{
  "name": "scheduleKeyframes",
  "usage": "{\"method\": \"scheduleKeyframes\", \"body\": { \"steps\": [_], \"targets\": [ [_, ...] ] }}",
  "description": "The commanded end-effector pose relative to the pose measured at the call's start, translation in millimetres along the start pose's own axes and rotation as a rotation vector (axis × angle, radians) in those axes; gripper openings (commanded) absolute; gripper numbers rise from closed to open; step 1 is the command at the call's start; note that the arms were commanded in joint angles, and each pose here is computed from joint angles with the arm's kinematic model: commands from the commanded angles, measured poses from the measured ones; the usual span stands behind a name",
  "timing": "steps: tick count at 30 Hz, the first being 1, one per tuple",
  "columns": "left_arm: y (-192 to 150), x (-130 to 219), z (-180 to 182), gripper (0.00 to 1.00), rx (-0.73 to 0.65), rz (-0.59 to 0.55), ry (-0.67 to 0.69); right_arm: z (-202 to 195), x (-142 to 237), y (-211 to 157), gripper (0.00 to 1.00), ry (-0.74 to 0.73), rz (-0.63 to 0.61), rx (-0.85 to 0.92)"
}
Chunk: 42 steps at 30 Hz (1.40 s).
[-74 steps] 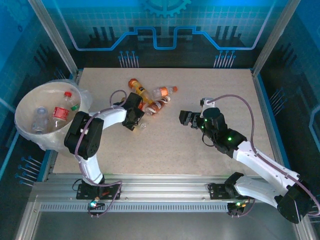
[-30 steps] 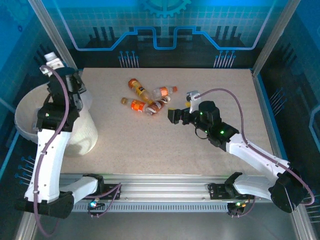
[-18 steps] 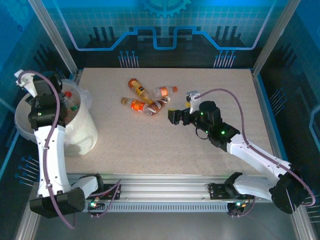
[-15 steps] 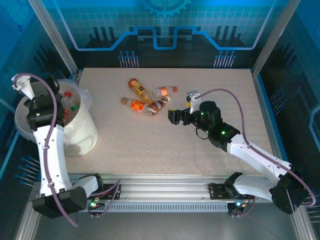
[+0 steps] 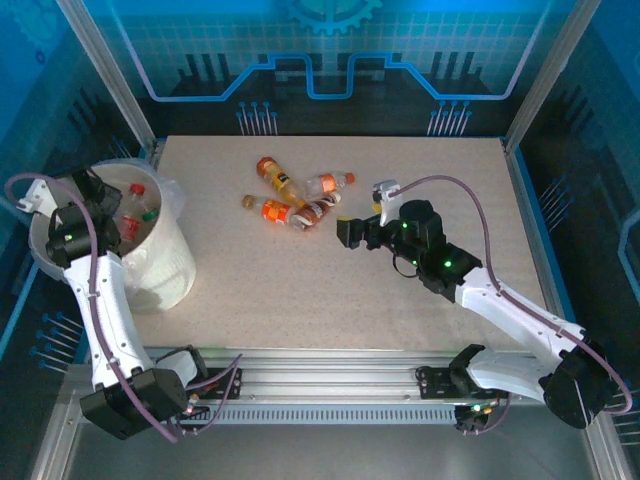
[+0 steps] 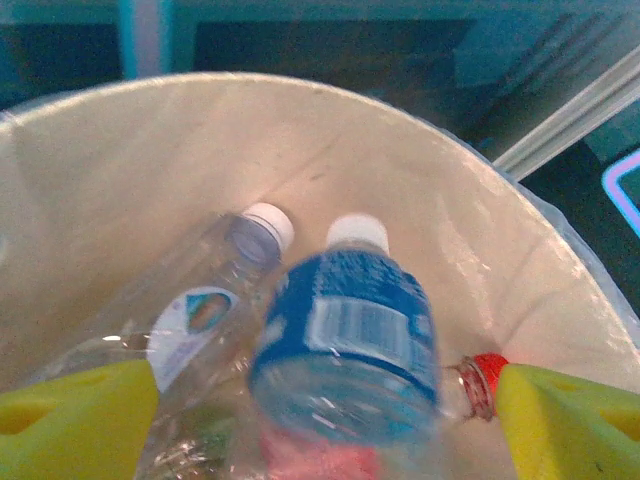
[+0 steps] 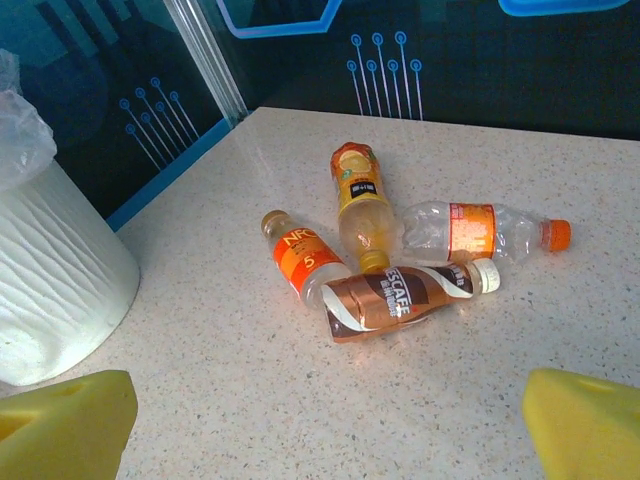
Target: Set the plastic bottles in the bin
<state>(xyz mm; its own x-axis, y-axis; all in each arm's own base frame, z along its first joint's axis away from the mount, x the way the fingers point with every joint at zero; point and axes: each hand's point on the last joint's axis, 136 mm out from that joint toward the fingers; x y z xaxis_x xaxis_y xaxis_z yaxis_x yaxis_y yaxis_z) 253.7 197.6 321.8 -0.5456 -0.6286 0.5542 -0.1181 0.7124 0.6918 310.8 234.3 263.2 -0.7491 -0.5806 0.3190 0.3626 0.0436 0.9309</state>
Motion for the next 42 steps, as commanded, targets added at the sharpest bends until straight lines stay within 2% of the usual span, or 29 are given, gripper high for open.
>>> {"method": "scheduleKeyframes", "body": {
  "steps": [1,5,7,9,15,20,23,26,32,42],
  "targets": [
    [3,12,-12,0.91,0.029,0.011,-0.088,2,5,16,1.00,-0.013,-0.032,-0.015],
    [6,26,-28,0.94,0.026,0.016,-0.183,-1,-1,6,1.00,-0.025,0.001,-0.026],
    [7,36,-37,0.95,0.017,0.025,-0.245,-1,-5,15,1.00,-0.033,-0.006,-0.043],
    [7,49,-49,0.99,0.003,0.036,-0.323,-5,-10,11,1.00,-0.053,0.005,-0.078],
    [8,97,-75,0.99,-0.020,0.036,-0.558,-17,-33,-2,1.00,-0.109,0.027,-0.170],
    [-19,155,-110,0.99,-0.048,0.206,-0.890,-15,-59,-9,1.00,-0.094,0.069,-0.196],
    [-41,176,-123,0.99,-0.036,0.307,-1.039,-17,-70,-13,1.00,-0.105,0.096,-0.229],
    [-74,194,-135,0.99,-0.097,0.405,-1.137,-26,-80,-23,1.00,-0.161,0.117,-0.295],
    [-142,212,-154,0.99,-0.191,0.596,-1.236,-44,-96,-54,1.00,-0.276,0.214,-0.375],
    [-211,202,-159,0.99,-0.279,0.728,-1.209,-45,-120,-96,1.00,-0.298,0.340,-0.444]
  ]
}}
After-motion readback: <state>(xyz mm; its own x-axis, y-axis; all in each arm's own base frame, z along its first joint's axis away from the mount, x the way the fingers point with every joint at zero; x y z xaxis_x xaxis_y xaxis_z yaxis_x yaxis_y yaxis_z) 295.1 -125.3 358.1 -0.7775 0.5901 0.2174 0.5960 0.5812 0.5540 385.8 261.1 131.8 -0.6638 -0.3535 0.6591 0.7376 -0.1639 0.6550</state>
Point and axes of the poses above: each hand's point on the last joint's axis, 136 mm out from that joint toward the fingers, its own x axis back along the fingers, its own z axis along the line the jaws close on, y = z × x, and after that the axes turned 6 degrees about x, right-handed
